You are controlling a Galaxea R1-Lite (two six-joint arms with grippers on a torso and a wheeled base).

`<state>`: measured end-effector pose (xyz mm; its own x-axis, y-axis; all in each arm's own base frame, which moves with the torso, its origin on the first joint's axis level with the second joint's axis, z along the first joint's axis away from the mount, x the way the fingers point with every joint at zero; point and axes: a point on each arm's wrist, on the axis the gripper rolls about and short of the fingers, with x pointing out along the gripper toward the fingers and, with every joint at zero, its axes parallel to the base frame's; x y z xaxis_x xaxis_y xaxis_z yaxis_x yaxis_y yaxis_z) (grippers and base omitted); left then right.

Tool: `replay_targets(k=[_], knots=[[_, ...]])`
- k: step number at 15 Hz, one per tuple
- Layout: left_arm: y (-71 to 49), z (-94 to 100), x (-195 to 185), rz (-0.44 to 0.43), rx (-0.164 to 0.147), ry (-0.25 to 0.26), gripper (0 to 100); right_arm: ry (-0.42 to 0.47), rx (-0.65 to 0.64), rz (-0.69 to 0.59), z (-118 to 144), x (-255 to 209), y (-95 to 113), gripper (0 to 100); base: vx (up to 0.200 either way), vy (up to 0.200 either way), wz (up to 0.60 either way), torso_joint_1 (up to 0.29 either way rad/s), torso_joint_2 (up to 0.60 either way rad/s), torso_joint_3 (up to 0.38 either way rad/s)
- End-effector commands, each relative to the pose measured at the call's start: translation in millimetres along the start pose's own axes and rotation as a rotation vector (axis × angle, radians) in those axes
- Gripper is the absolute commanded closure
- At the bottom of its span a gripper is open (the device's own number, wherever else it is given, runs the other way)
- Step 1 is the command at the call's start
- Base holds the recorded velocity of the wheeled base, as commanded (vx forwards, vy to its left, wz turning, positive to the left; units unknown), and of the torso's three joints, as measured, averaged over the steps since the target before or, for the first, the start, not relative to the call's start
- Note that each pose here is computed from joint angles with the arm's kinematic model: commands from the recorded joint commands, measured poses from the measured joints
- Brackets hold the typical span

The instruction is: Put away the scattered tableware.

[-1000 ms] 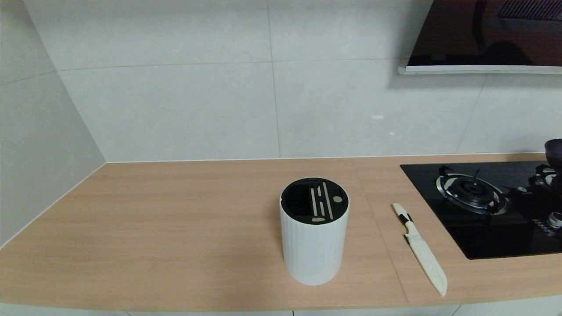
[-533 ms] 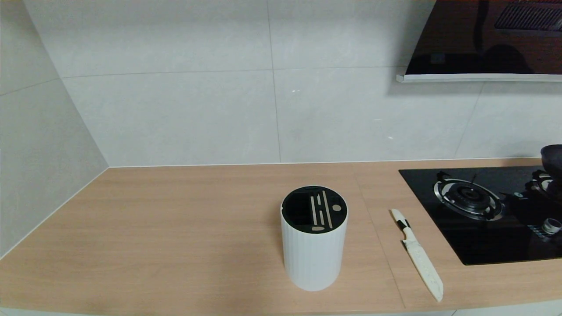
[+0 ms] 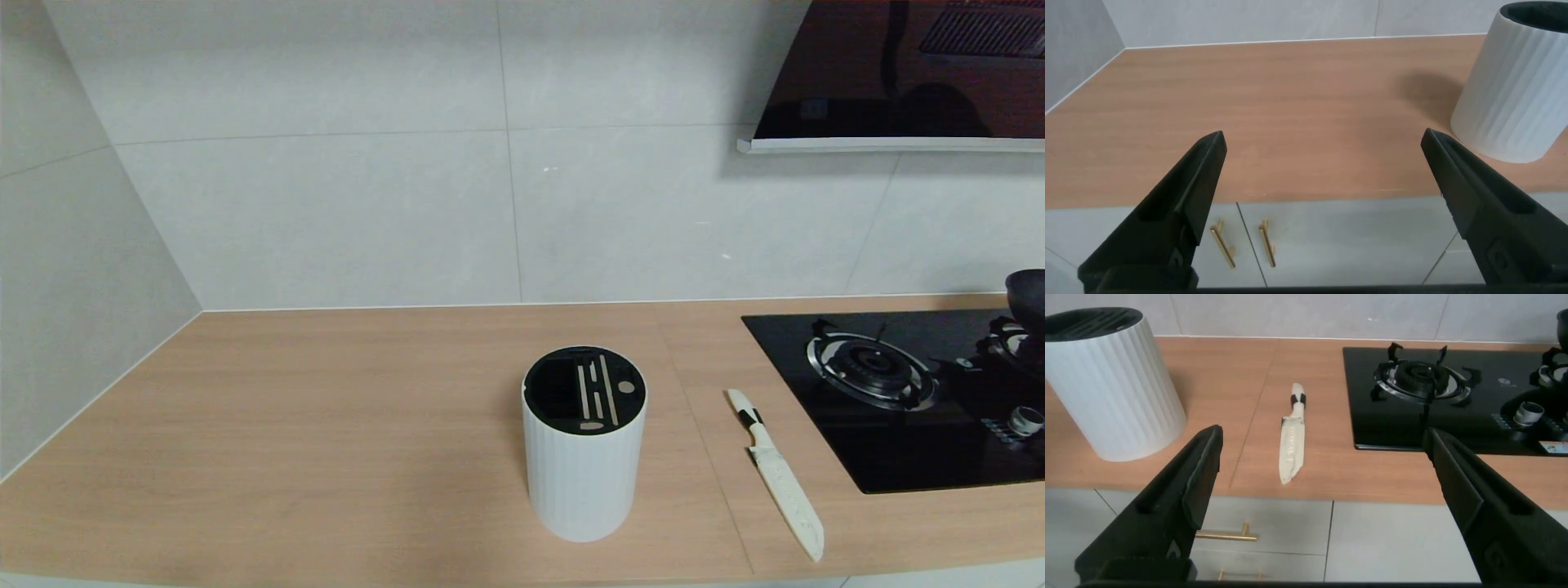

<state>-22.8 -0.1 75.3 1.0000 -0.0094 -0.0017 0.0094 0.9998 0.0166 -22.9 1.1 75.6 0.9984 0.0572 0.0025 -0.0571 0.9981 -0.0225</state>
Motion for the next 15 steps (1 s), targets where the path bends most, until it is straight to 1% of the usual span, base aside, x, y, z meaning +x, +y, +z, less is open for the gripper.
replay_targets(k=[1,2,3,4,5,6,7,8,9,12,13,14,15], knots=[[0.0,0.1,0,0.0,0.0,0.001,0,0.001,-0.007,0.001,0,0,0,0,0.0,0.0,0.0,0.0,0.0,0.0],[0.0,0.1,0,0.0,0.0,0.001,0,0.001,-0.01,0.001,0,0,0,0,0.0,0.0,0.0,0.0,0.0,0.0],[0.0,0.1,0,0.0,0.0,0.001,0,-0.019,-0.009,0.004,7,-1,0,0,0.0,0.0,0.0,0.0,0.0,0.0],[0.0,0.1,0,0.0,0.0,0.001,0,-0.087,0.002,0.016,34,-7,0,0,0.0,0.0,0.0,0.0,0.0,0.0],[0.0,0.1,0,0.0,0.0,0.001,0,-0.079,0.022,0.049,54,-6,-1,0,0.0,0.0,0.0,0.0,0.0,0.0],[0.0,0.1,0,-0.001,0.0,0.001,0,-0.047,0.024,0.062,64,-1,-2,0,0.0,0.0,0.0,0.0,0.0,0.0],[0.0,0.1,0,0.0,-0.001,0.001,0,0.034,0.025,0.083,75,14,-2,0,0.0,0.0,0.0,0.0,0.0,0.0],[0.0,0.1,0,0.0,-0.001,0.001,0,0.086,0.027,0.106,82,24,-2,0,0.0,0.0,0.0,0.0,0.0,0.0],[0.0,0.1,0,0.0,0.0,0.001,0,0.165,0.032,0.118,89,40,-2,0,0.0,0.0,0.0,0.0,0.0,0.0],[0.0,0.1,0,0.0,-0.001,0.001,0,0.394,0.04,0.13,92,88,-1,0,0.0,0.0,0.0,0.0,0.0,0.0],[0.0,0.1,0,0.0,0.0,0.001,0,0.427,0.038,0.145,91,96,0,0,0.0,0.0,0.0,0.0,0.0,0.0],[0.0,0.1,0,0.0,-0.001,0.001,0,0.484,0.032,0.184,91,118,5,0,0.0,0.0,0.0,0.0,0.0,0.0],[0.0,0.1,0,0.0,-0.001,0.001,0,0.504,0.029,0.197,90,133,7,0,0.0,0.0,0.0,0.0,0.0,0.0]])
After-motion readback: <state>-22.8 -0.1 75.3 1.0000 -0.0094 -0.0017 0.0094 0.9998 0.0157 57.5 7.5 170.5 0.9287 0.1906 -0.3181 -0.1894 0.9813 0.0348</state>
